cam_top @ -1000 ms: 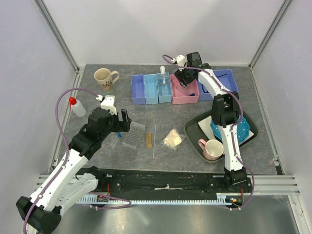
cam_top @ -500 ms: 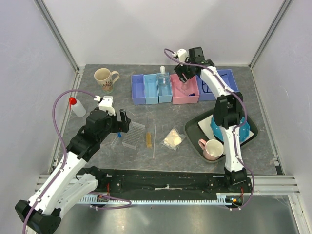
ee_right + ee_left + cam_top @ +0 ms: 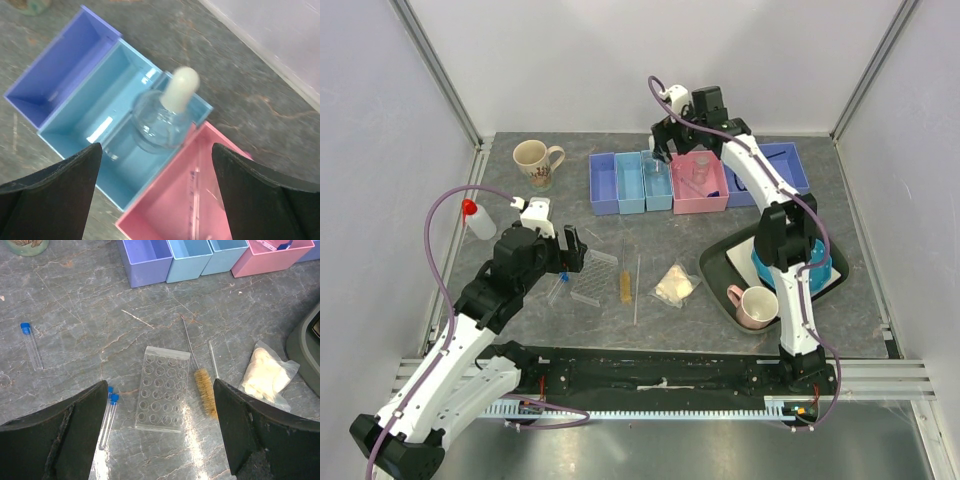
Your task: Organize the chemistry lab equipment
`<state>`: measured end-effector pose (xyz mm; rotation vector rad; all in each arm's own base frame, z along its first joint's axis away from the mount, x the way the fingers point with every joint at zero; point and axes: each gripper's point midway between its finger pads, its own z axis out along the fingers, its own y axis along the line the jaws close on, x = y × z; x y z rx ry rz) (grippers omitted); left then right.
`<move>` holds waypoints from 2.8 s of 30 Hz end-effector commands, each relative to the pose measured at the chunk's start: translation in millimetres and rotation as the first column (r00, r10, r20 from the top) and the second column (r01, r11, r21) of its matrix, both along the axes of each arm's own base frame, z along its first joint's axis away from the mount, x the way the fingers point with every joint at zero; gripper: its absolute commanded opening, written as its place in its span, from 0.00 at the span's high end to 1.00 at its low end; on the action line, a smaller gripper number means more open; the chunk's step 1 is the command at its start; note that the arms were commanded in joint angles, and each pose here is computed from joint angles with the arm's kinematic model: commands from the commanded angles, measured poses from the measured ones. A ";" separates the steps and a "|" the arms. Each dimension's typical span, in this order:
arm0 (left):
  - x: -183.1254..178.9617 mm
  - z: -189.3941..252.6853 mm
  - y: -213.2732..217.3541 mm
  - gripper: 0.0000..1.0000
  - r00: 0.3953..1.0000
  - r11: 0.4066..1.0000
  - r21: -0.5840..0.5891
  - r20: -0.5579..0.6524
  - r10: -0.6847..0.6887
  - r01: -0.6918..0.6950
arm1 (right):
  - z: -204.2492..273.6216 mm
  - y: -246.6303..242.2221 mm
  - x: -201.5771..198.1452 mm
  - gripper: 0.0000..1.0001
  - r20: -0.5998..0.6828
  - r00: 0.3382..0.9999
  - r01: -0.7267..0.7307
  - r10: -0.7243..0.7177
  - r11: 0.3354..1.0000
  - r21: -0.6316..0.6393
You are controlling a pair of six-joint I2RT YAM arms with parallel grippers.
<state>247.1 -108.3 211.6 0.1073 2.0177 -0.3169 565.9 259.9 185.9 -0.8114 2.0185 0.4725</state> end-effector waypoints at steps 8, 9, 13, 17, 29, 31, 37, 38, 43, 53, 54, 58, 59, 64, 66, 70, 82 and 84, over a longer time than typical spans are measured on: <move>3.2 12.1 -2.7 0.08 1.000 0.999 -0.045 0.012 0.018 -0.017 | -3.7 34.4 29.7 0.02 -0.009 0.992 0.124 -0.124 0.980 0.159; 3.1 12.1 -3.0 0.08 1.000 0.999 -0.046 0.011 0.016 -0.016 | -11.2 35.1 31.3 0.02 -0.017 0.992 0.125 -0.124 0.980 0.155; 4.7 8.3 -4.3 0.08 1.000 0.999 -0.049 -0.004 0.021 -0.021 | -21.8 41.4 34.7 0.02 -0.050 0.990 0.135 -0.128 0.973 0.189; 5.8 4.8 -7.2 0.08 1.000 0.998 -0.059 -0.016 0.017 -0.018 | -35.8 45.6 36.6 0.02 -0.072 0.989 0.141 -0.130 0.971 0.194; 6.8 4.0 -8.2 0.08 1.000 0.998 -0.056 -0.018 0.013 -0.014 | -48.8 47.3 36.9 0.16 -0.092 0.987 0.145 -0.130 0.971 0.189; 6.5 4.8 -8.0 0.08 1.000 0.998 -0.058 -0.016 0.013 -0.014 | -49.7 46.7 36.6 0.22 -0.096 0.987 0.145 -0.129 0.971 0.189; 6.6 5.5 -8.1 0.08 1.000 0.998 -0.058 -0.014 0.013 -0.014 | -46.2 47.6 35.3 0.13 -0.082 0.990 0.127 -0.114 0.975 0.183; 6.2 4.9 -7.8 0.08 1.000 0.998 -0.058 -0.016 0.013 -0.014 | -47.5 47.2 34.8 0.11 -0.084 0.990 0.126 -0.113 0.976 0.179; 5.5 6.5 -7.9 0.08 1.000 0.998 -0.062 -0.011 0.013 -0.013 | -56.7 47.8 29.4 0.08 -0.098 0.991 0.110 -0.096 0.981 0.158; 2.7 7.1 -6.6 0.08 1.000 0.998 -0.066 -0.009 0.014 -0.014 | -62.5 51.4 26.9 0.06 -0.073 0.994 0.086 -0.077 0.989 0.118; 2.5 6.1 -6.2 0.08 1.000 0.998 -0.064 -0.012 0.015 -0.016 | -63.8 51.1 26.9 0.06 -0.074 0.994 0.086 -0.078 0.990 0.115; 1.6 8.1 -6.4 0.08 1.000 0.997 -0.070 -0.007 0.013 -0.014 | -62.6 51.1 27.1 0.06 -0.065 0.995 0.083 -0.076 0.991 0.109; 1.4 7.0 -6.3 0.08 1.000 0.998 -0.068 -0.011 0.013 -0.014 | -61.1 50.9 27.5 0.06 -0.061 0.995 0.083 -0.077 0.991 0.108; 0.4 8.7 -6.0 0.08 1.000 0.997 -0.071 -0.006 0.014 -0.014 | -57.4 51.4 27.0 0.18 -0.051 0.996 0.076 -0.071 0.992 0.105; 0.4 8.4 -5.3 0.08 1.000 0.997 -0.071 -0.008 0.017 -0.018 | -54.1 51.7 27.0 0.27 -0.042 0.997 0.070 -0.065 0.992 0.106; -0.5 9.9 -5.1 0.08 1.000 0.997 -0.074 -0.004 0.016 -0.016 | -34.1 53.2 27.1 0.36 -0.003 0.998 0.055 -0.055 0.990 0.127; -4.6 12.1 -2.3 0.08 1.000 0.997 -0.077 0.003 0.020 -0.020 | 29.1 56.7 24.2 0.45 0.120 0.992 0.000 -0.025 0.979 0.206; -4.5 12.2 -2.1 0.08 1.000 0.997 -0.078 0.003 0.022 -0.022 | 31.1 56.0 22.6 0.45 0.122 0.992 -0.005 -0.021 0.978 0.209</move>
